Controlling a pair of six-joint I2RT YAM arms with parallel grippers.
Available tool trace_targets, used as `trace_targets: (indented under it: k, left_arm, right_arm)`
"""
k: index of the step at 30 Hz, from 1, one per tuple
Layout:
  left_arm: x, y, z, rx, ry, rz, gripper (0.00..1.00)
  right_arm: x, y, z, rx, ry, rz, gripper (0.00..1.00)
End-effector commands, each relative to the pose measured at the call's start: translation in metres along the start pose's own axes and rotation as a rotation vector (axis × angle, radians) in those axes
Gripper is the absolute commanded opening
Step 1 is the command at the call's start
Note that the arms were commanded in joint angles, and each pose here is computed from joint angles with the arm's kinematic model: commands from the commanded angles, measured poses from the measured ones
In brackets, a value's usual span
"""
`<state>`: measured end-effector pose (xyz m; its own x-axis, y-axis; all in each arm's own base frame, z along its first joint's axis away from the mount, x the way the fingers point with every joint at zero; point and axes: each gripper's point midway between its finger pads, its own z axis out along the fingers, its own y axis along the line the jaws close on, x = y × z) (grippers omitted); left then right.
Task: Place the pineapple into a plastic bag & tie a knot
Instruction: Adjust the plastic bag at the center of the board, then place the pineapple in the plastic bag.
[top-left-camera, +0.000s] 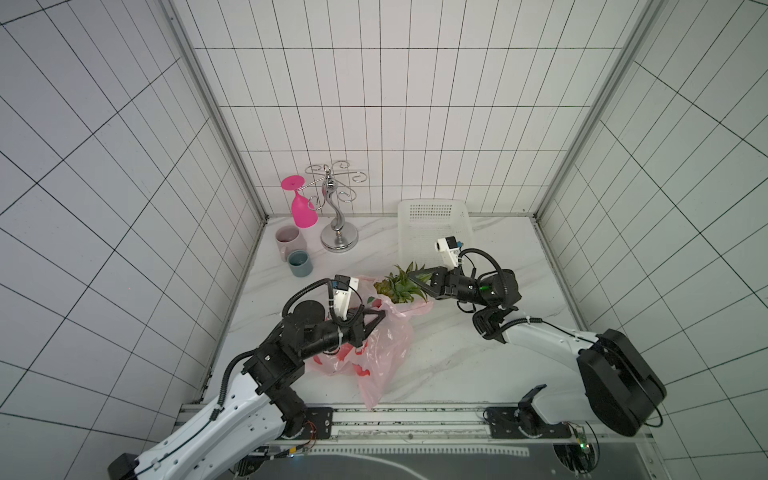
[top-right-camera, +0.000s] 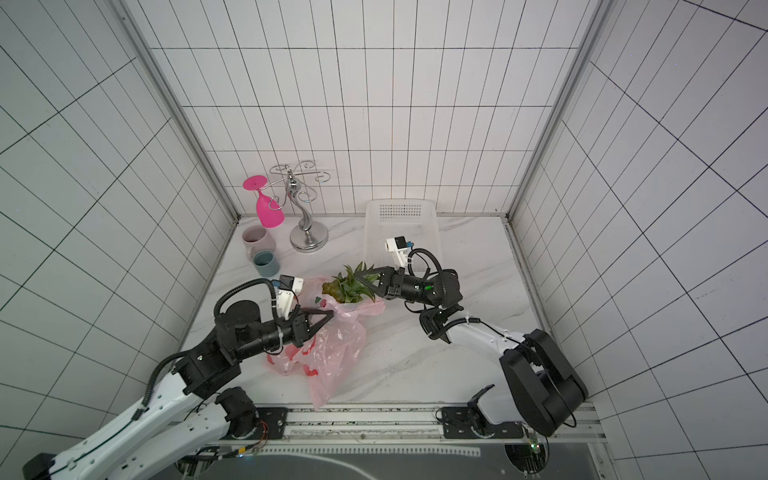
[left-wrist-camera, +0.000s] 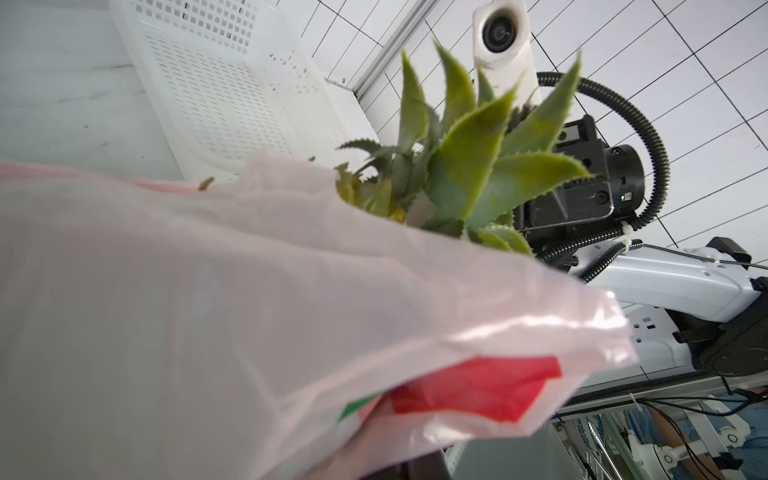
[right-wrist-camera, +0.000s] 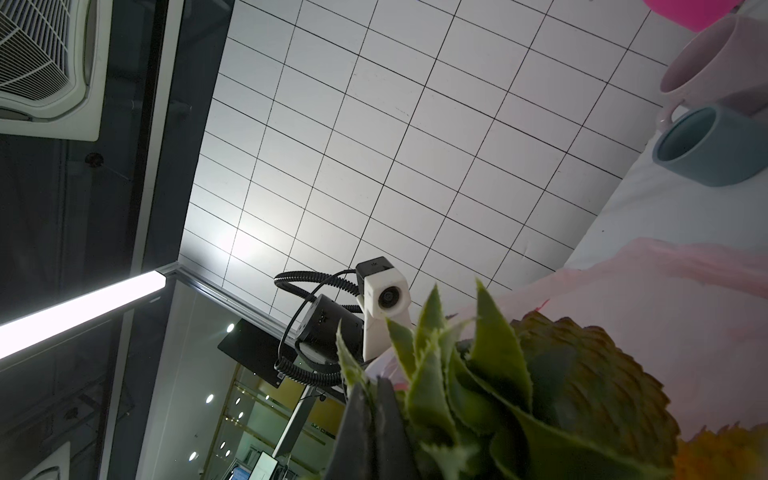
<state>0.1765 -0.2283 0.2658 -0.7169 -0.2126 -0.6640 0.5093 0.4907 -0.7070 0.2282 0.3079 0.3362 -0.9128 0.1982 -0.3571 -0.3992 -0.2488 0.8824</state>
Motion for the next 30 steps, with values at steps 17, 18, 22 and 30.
trace_targets:
  k: [17, 18, 22, 30]
  left_arm:
    - [-0.039, 0.068, -0.053, -0.486, -0.200, 0.019, 0.73]
    - [-0.041, 0.072, -0.052, -0.497, -0.200, 0.013, 0.75]
    - [-0.049, 0.097, -0.046, -0.509, -0.171, -0.038, 0.77]
    - [-0.066, 0.120, -0.037, -0.473, -0.143, -0.072, 0.79]
  right_arm:
    - [0.049, -0.078, -0.020, 0.216, 0.180, 0.035, 0.00]
    - [0.049, -0.082, -0.021, 0.237, 0.182, 0.027, 0.00]
    - [0.048, -0.102, -0.027, 0.329, 0.193, -0.009, 0.00]
    - [0.046, -0.131, -0.042, 0.467, 0.227, -0.049, 0.00]
